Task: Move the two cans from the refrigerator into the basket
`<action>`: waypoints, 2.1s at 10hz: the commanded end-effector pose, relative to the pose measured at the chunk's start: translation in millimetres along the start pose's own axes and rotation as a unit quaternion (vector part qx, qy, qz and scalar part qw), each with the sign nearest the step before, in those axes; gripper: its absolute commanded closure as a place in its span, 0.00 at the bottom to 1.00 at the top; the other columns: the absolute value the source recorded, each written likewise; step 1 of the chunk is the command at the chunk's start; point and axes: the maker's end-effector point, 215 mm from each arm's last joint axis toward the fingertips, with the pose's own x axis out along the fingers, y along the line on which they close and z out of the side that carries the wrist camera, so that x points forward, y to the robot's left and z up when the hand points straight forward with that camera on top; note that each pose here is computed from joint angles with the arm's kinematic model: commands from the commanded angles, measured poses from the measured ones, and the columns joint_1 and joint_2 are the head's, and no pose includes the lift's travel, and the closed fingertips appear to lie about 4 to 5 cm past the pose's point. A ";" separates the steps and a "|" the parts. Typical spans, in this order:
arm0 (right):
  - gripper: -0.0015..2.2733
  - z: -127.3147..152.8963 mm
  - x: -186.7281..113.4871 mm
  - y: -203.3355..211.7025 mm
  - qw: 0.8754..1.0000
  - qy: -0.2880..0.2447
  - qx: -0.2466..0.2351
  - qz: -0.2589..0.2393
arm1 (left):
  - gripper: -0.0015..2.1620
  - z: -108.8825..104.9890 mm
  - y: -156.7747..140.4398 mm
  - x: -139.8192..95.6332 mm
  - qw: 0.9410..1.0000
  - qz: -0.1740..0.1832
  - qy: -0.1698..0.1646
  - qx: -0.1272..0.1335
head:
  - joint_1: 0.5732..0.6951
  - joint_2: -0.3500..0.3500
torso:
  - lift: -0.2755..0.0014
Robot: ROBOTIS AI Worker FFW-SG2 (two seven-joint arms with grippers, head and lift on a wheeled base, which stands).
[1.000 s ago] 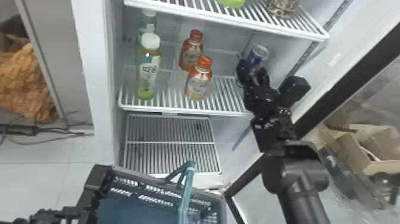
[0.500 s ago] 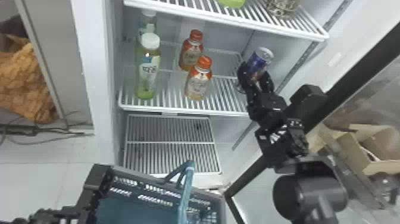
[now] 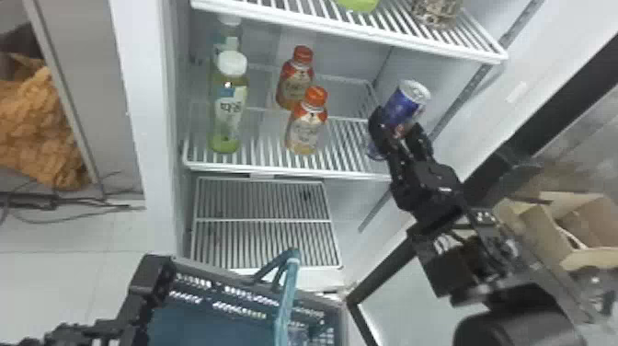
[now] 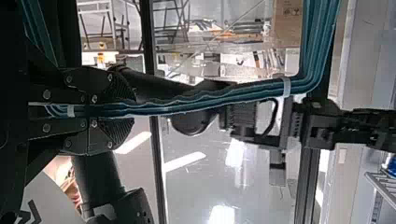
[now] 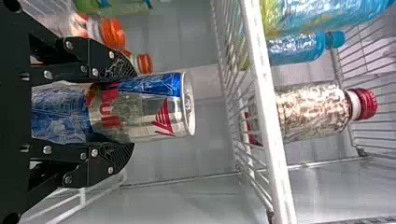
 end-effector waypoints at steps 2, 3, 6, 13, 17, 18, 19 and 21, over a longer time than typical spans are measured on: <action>0.34 0.5 -32.2 10.0 1.000 0.024 0.009 0.003 | 0.56 -4.9 0.9 -0.4 1.000 0.000 0.005 -0.005 | 1.00 0.00 | 0.03; 0.34 6.4 -45.9 18.9 0.999 0.036 0.012 0.011 | 0.56 -5.4 1.0 0.2 1.000 0.000 0.006 -0.005 | 1.00 0.00 | 0.03; 0.34 11.5 -87.8 46.8 0.995 0.081 0.040 0.032 | 0.56 -6.0 1.7 -1.3 1.000 -0.001 0.003 -0.007 | 1.00 0.00 | 0.03; 0.34 -22.2 -170.5 122.7 0.963 0.239 0.071 0.107 | 0.56 -6.9 2.4 0.2 1.000 -0.001 0.003 -0.009 | 1.00 0.00 | 0.03; 0.34 -94.9 -243.0 127.5 0.910 0.394 0.080 0.101 | 0.56 -7.1 2.7 -0.3 1.000 -0.001 0.002 -0.009 | 1.00 0.00 | 0.03; 0.34 -100.3 -250.3 133.3 0.902 0.409 0.086 0.107 | 0.56 -7.7 2.8 0.3 1.000 -0.001 0.003 -0.010 | 1.00 0.00 | 0.03; 0.34 -107.9 -262.8 144.5 0.888 0.432 0.096 0.123 | 0.56 -6.7 2.1 0.7 1.000 -0.001 0.004 -0.008 | 1.00 0.00 | 0.03; 0.34 -116.1 -277.7 155.1 0.872 0.459 0.102 0.137 | 0.56 -5.4 2.2 0.0 1.000 0.001 0.004 -0.006 | 1.00 0.00 | 0.03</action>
